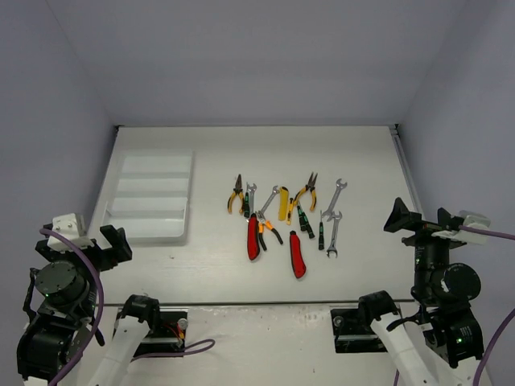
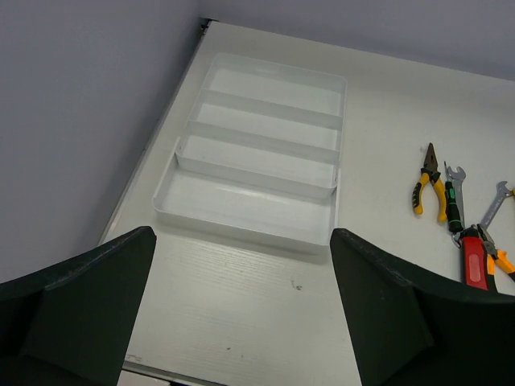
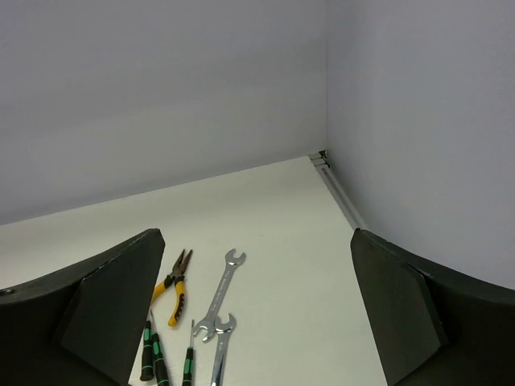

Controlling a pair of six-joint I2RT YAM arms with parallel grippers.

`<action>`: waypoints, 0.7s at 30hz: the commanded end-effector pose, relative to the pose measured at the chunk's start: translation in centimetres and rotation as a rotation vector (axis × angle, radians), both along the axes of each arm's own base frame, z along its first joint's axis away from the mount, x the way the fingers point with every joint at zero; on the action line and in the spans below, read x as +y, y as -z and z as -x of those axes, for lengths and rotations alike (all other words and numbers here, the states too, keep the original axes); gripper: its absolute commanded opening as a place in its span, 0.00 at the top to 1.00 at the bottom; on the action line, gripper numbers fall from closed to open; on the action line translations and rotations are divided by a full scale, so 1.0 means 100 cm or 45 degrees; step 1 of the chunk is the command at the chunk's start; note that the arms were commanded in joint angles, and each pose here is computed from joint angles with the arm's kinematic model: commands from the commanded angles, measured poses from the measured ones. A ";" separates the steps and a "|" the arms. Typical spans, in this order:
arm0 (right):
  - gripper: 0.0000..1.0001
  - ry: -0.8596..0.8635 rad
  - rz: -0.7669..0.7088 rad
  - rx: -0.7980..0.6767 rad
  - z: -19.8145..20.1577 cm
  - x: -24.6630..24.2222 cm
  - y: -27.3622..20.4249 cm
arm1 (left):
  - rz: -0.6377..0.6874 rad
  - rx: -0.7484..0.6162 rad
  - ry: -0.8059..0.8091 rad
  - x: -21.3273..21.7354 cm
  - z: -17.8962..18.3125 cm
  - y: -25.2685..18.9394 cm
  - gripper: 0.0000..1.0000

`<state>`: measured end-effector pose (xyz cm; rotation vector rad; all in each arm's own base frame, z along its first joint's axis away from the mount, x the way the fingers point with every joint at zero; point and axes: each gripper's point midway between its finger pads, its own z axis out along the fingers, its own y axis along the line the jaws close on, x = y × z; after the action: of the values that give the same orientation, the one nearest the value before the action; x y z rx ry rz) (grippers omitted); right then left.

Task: Sort the tools into containers

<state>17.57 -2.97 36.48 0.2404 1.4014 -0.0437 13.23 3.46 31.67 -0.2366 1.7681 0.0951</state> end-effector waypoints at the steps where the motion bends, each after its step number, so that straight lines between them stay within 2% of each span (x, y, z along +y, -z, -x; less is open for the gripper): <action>1: 0.00 -0.035 -0.028 -0.007 -0.019 0.010 -0.007 | 0.036 -0.004 0.055 -0.010 -0.009 -0.012 0.12; 6: 0.00 0.017 -0.076 0.064 -0.032 0.009 0.002 | 0.108 0.050 0.137 -0.028 -0.022 -0.023 0.12; 12: 0.00 -0.028 -0.086 0.166 -0.049 0.021 0.020 | 0.290 0.253 0.339 -0.077 -0.061 -0.021 0.12; 19: 0.00 -0.025 -0.138 0.236 -0.056 0.025 0.039 | 0.525 0.624 0.416 -0.128 -0.115 0.034 0.12; 21: 0.00 -0.063 -0.127 0.277 -0.059 0.031 0.050 | 0.577 0.673 0.435 -0.144 -0.125 0.048 0.12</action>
<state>22.35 -1.13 32.13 0.2947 1.6129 -0.0178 23.35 -6.59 28.78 -0.1996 2.2459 -0.3362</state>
